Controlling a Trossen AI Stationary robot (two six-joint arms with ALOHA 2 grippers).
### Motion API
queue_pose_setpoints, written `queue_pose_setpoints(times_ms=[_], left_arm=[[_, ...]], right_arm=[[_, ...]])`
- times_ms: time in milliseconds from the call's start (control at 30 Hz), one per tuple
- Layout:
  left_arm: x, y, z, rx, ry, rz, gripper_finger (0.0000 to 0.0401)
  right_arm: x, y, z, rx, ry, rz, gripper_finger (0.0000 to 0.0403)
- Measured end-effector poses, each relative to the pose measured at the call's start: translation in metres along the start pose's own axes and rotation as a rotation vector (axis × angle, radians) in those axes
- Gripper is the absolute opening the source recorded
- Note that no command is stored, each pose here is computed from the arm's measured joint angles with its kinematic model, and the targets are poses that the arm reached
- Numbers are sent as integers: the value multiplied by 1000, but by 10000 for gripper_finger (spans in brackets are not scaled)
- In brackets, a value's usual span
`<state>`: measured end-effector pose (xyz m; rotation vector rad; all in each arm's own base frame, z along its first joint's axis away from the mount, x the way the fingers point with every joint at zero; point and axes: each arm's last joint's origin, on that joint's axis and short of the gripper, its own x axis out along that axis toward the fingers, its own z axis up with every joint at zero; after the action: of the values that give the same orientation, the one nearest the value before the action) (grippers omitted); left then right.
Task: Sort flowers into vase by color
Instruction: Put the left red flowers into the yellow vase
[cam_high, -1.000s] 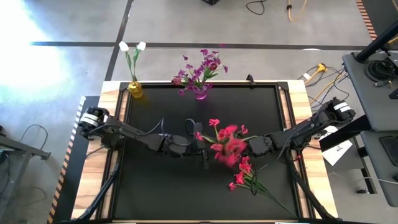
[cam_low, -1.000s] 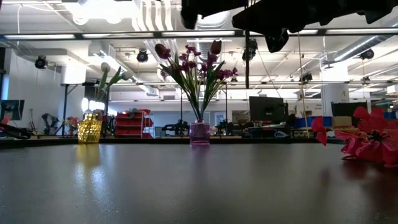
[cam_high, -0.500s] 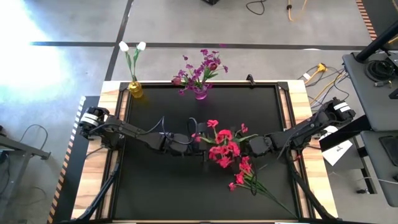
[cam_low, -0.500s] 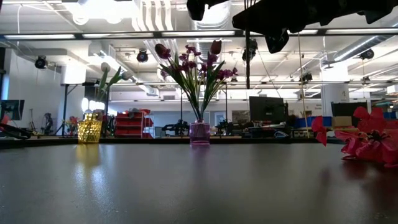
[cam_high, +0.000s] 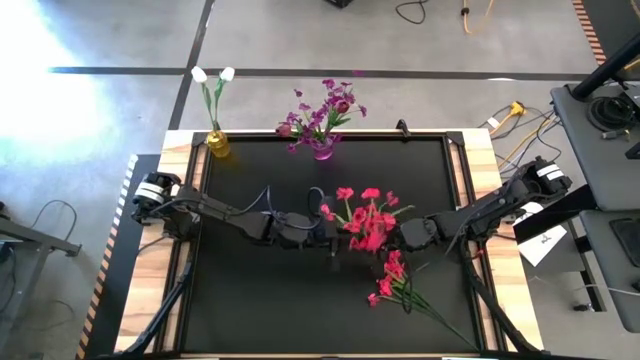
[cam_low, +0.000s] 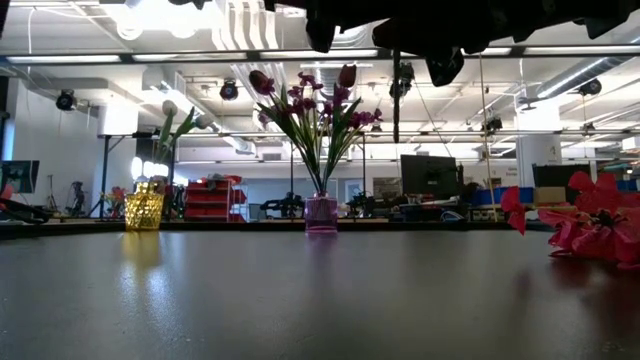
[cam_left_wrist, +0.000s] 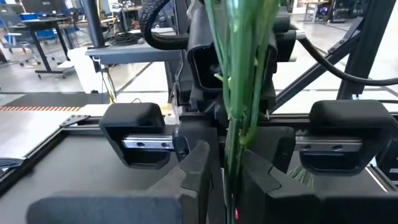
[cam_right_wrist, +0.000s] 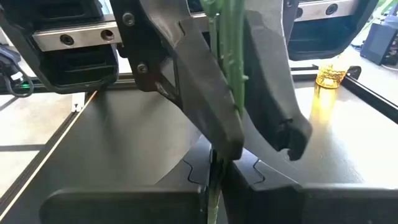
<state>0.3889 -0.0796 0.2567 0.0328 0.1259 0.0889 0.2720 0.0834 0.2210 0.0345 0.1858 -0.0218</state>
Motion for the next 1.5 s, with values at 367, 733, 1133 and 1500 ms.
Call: queue_pose_setpoints(times_ms=[367, 733, 1133, 1500], left_arm=[[5, -3, -6, -11, -15, -50, 3], [-57, 8, 34, 165, 66, 217, 0], [-178, 89, -35, 74, 35, 1120, 0], [-212, 199, -48, 36, -80, 1466, 0]], right_arm=[[0, 1, 0, -1, -3, 7, 89], [-28, 5, 14, -48, 36, 4, 232], [-50, 17, 5, -136, 83, -118, 251], [-44, 18, -4, -111, 102, -167, 251]])
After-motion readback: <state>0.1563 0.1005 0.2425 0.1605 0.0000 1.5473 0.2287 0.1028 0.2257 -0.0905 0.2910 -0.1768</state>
